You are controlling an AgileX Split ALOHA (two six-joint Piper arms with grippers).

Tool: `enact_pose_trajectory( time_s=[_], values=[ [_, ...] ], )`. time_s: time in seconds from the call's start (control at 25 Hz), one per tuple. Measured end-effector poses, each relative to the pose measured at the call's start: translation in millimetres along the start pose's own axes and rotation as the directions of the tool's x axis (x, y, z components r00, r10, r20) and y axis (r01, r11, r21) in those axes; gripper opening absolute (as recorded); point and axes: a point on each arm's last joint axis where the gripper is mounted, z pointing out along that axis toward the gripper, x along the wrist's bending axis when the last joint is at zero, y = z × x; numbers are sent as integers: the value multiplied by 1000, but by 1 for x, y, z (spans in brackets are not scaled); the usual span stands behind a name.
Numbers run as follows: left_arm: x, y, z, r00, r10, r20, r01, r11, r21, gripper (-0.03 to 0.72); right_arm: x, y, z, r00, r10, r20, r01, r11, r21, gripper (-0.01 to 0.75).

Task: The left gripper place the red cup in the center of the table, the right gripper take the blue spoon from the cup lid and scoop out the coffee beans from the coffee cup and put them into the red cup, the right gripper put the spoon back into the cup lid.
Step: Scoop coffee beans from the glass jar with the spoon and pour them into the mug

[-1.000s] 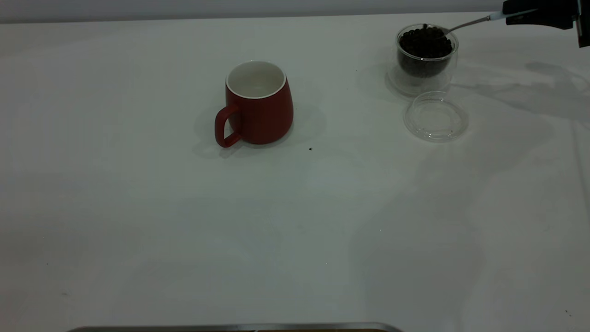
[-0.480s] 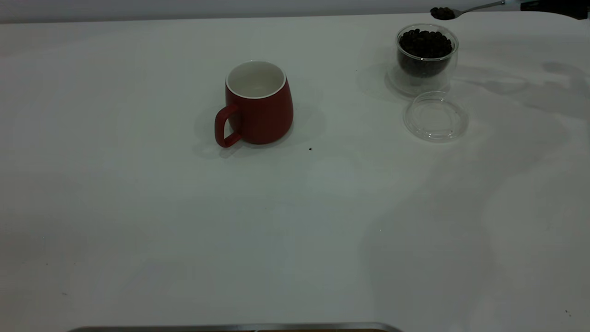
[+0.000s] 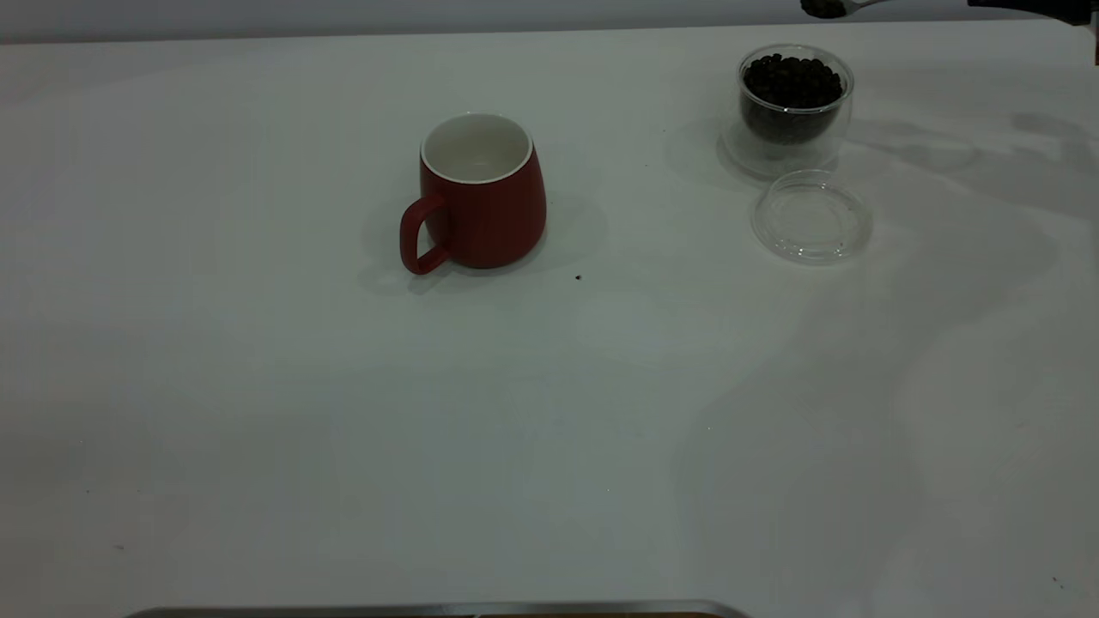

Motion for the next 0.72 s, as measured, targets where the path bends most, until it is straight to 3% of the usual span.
enact_pose_trajectory(
  time_s=[0.72],
  values=[
    [0, 0, 0, 1000, 0, 0, 0, 1000, 0, 587, 31, -23, 57, 998, -55, -34, 58, 991, 123, 102]
  ],
)
